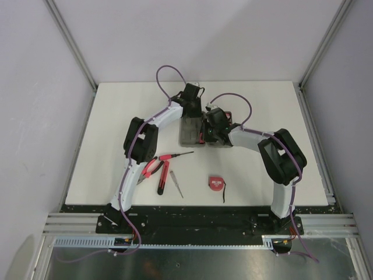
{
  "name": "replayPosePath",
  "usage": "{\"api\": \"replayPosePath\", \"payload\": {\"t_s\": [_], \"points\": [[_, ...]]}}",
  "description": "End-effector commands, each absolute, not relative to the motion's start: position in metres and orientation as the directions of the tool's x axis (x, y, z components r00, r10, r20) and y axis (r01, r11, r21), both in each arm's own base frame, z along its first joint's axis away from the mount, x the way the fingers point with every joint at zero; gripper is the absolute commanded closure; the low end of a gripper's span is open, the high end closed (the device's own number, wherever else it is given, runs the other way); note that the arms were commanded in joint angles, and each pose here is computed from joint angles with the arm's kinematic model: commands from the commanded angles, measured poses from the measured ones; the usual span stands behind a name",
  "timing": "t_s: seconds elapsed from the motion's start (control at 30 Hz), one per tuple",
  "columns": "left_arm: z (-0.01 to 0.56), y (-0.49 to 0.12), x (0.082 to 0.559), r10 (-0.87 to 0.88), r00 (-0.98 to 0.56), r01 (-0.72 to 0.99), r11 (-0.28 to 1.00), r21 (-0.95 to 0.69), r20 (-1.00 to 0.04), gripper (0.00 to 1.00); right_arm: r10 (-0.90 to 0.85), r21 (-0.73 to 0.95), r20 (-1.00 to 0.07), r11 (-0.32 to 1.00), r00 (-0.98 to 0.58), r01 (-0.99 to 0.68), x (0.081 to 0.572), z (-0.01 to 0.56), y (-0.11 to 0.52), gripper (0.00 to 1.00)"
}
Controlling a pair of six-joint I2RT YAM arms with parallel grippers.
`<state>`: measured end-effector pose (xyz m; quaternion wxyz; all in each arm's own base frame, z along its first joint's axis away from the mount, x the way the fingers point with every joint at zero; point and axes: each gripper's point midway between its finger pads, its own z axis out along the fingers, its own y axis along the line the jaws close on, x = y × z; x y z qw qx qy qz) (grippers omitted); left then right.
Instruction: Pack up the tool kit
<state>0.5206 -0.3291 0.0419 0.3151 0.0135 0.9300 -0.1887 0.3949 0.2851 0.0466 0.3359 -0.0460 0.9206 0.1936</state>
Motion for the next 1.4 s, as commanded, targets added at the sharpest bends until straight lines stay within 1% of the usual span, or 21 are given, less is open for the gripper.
{"api": "replayPosePath", "payload": {"t_s": [0.0,0.03,0.1,0.23,0.27,0.33,0.43,0.5,0.7,0.77,0.9,0.97,1.37], "points": [[0.041,-0.335,0.522,-0.071,-0.795,0.172,0.926,-0.336,-0.602,0.73,0.016,0.267,-0.591,0.947,-0.806,-0.177,0.387,0.026,0.273,0.79],[0.045,-0.336,0.522,-0.073,-0.791,0.175,0.924,-0.339,-0.607,0.68,0.015,0.264,-0.589,0.949,-0.808,-0.174,0.387,0.025,0.272,0.8],[0.051,-0.337,0.523,-0.079,-0.783,0.177,0.923,-0.343,-0.617,0.62,0.013,0.255,-0.58,0.952,-0.814,-0.166,0.386,0.021,0.27,0.8],[0.058,-0.335,0.525,-0.092,-0.77,0.172,0.923,-0.344,-0.632,0.59,0.015,0.243,-0.565,0.958,-0.825,-0.149,0.384,0.015,0.265,0.81],[0.059,-0.335,0.526,-0.093,-0.768,0.172,0.923,-0.345,-0.633,0.6,0.016,0.24,-0.562,0.96,-0.827,-0.144,0.384,0.014,0.264,0.82],[0.058,-0.336,0.526,-0.096,-0.768,0.17,0.923,-0.346,-0.634,0.65,0.017,0.236,-0.555,0.962,-0.831,-0.138,0.383,0.012,0.262,0.82],[0.052,-0.336,0.526,-0.094,-0.773,0.167,0.924,-0.344,-0.628,0.8,0.015,0.232,-0.548,0.963,-0.836,-0.135,0.382,0.009,0.26,0.84],[0.047,-0.336,0.524,-0.092,-0.78,0.165,0.924,-0.345,-0.619,0.84,0.01,0.229,-0.542,0.964,-0.841,-0.136,0.38,0.007,0.259,0.86],[0.036,-0.339,0.52,-0.076,-0.791,0.172,0.925,-0.34,-0.607,0.86,0.0,0.223,-0.527,0.965,-0.85,-0.138,0.377,0.002,0.258,0.89],[0.03,-0.338,0.518,-0.073,-0.796,0.166,0.928,-0.332,-0.601,0.9,0.0,0.224,-0.526,0.965,-0.851,-0.139,0.377,0.002,0.258,0.91],[0.019,-0.334,0.513,-0.076,-0.81,0.145,0.935,-0.325,-0.581,0.97,-0.004,0.223,-0.519,0.965,-0.855,-0.14,0.375,0.0,0.258,0.98],[0.014,-0.333,0.51,-0.076,-0.817,0.138,0.936,-0.323,-0.571,0.99,-0.008,0.222,-0.513,0.965,-0.858,-0.141,0.374,-0.002,0.258,0.99],[-0.003,-0.327,0.5,-0.091,-0.85,0.097,0.941,-0.325,-0.518,1.0,-0.015,0.21,-0.485,0.969,-0.874,-0.134,0.367,-0.011,0.256,1.0]]}}
